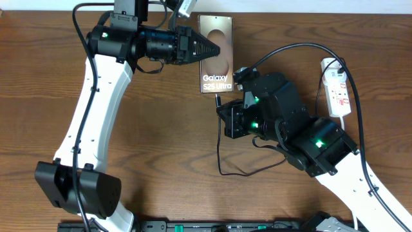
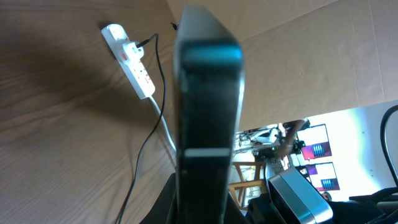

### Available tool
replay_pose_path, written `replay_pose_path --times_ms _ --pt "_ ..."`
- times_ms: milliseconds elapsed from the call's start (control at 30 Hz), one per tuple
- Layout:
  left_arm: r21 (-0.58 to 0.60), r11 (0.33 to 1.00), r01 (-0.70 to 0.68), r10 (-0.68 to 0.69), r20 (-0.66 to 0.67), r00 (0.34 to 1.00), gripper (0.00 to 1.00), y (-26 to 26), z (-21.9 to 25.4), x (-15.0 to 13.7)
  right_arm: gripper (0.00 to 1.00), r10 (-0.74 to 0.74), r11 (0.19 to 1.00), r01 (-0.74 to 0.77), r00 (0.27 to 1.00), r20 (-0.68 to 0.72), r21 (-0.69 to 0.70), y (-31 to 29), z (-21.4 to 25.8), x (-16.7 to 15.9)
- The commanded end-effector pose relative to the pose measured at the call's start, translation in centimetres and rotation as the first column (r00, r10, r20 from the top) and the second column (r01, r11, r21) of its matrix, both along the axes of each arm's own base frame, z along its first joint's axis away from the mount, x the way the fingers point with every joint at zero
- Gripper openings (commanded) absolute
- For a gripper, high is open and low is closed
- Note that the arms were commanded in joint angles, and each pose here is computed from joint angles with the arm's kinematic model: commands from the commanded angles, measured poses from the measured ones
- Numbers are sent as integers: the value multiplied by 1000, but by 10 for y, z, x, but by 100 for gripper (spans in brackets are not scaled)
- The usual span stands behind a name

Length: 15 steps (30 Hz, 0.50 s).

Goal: Plug charger to phone and switch on socket
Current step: 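Hold the connector pressed into the phone port with the right gripper, then keep the right gripper pressing the connector up into the phone port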

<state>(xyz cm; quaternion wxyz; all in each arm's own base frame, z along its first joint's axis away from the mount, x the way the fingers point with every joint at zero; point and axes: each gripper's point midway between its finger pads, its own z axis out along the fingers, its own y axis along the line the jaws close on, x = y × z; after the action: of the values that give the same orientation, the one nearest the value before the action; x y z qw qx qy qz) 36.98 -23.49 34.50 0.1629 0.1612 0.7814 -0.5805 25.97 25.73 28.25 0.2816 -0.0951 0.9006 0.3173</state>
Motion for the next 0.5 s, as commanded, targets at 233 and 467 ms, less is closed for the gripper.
replay_pose_path --times_ms 233,467 --pt "-20 1000 23 -22 30 999 7 -2 7 -2 1 -13 1000 13 999 44 -3 -3 12 6" --pt "-20 1000 23 -22 30 999 7 -2 7 -2 1 -20 1000 20 999 48 -5 -4 12 7"
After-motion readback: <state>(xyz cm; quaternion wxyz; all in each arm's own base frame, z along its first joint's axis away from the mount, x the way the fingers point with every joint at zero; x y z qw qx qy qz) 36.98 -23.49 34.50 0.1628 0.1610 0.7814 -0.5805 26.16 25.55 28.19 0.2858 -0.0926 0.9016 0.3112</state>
